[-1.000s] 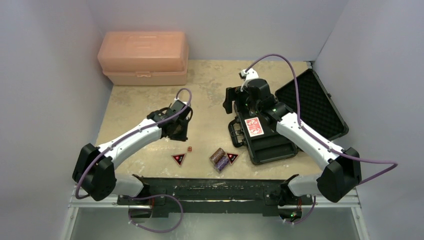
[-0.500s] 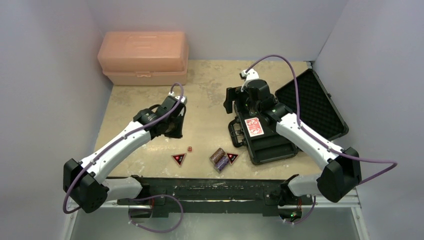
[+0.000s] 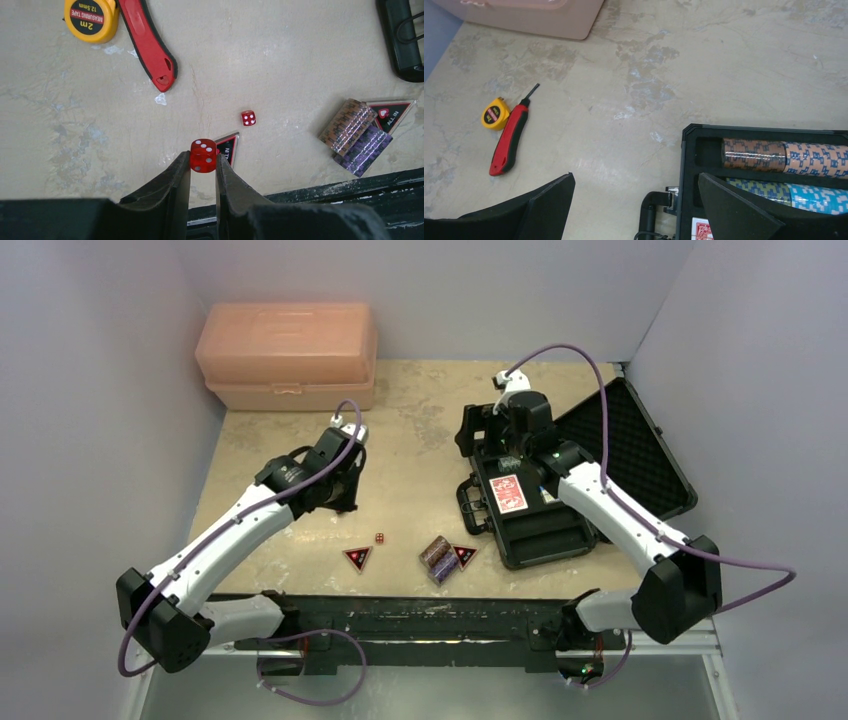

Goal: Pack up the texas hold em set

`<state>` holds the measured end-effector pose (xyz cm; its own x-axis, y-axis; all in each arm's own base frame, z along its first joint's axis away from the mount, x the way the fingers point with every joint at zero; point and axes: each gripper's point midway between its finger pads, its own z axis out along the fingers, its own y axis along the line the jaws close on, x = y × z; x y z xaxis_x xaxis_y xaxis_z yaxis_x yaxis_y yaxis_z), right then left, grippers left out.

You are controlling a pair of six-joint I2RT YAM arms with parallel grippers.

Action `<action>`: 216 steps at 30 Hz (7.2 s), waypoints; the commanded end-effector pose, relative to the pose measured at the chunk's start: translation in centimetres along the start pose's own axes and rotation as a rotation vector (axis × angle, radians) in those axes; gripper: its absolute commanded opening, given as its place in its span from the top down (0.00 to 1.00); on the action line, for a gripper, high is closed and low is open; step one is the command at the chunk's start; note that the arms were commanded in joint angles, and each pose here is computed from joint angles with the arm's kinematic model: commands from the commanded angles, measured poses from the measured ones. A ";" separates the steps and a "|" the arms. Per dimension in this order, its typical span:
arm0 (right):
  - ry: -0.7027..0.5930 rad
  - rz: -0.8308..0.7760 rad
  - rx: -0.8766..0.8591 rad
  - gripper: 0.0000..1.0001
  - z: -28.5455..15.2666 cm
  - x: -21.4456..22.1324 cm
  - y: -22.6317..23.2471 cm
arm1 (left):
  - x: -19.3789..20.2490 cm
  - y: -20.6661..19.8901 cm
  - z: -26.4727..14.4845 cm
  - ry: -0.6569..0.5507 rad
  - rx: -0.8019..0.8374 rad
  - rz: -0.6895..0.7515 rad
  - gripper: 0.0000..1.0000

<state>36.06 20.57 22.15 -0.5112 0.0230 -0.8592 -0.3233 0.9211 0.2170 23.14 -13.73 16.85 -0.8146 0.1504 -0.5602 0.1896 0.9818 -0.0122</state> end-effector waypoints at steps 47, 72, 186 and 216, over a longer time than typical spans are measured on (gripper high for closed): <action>-0.484 0.350 0.454 0.01 -10.5 -9.6 -9.9 | -23.2 -19.5 6.5 -0.205 0.556 0.028 1.00; -0.548 0.359 0.574 0.01 -13.9 -10.3 -11.8 | -21.6 -24.4 15.8 -0.114 0.660 -0.154 1.00; -0.617 0.902 -0.441 0.01 -18.8 -18.1 3.9 | -11.6 -2.5 6.3 -0.198 0.170 -0.309 0.02; -0.522 1.164 -0.727 0.01 -21.1 -20.5 7.5 | 0.2 -3.2 8.5 0.082 0.035 -0.272 0.07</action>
<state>28.03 19.34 49.10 -0.4893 0.8695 -0.0679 -0.2748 -0.0798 0.9582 27.14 -17.97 10.31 -0.8774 -0.0941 -0.4704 0.0001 0.9805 -0.1964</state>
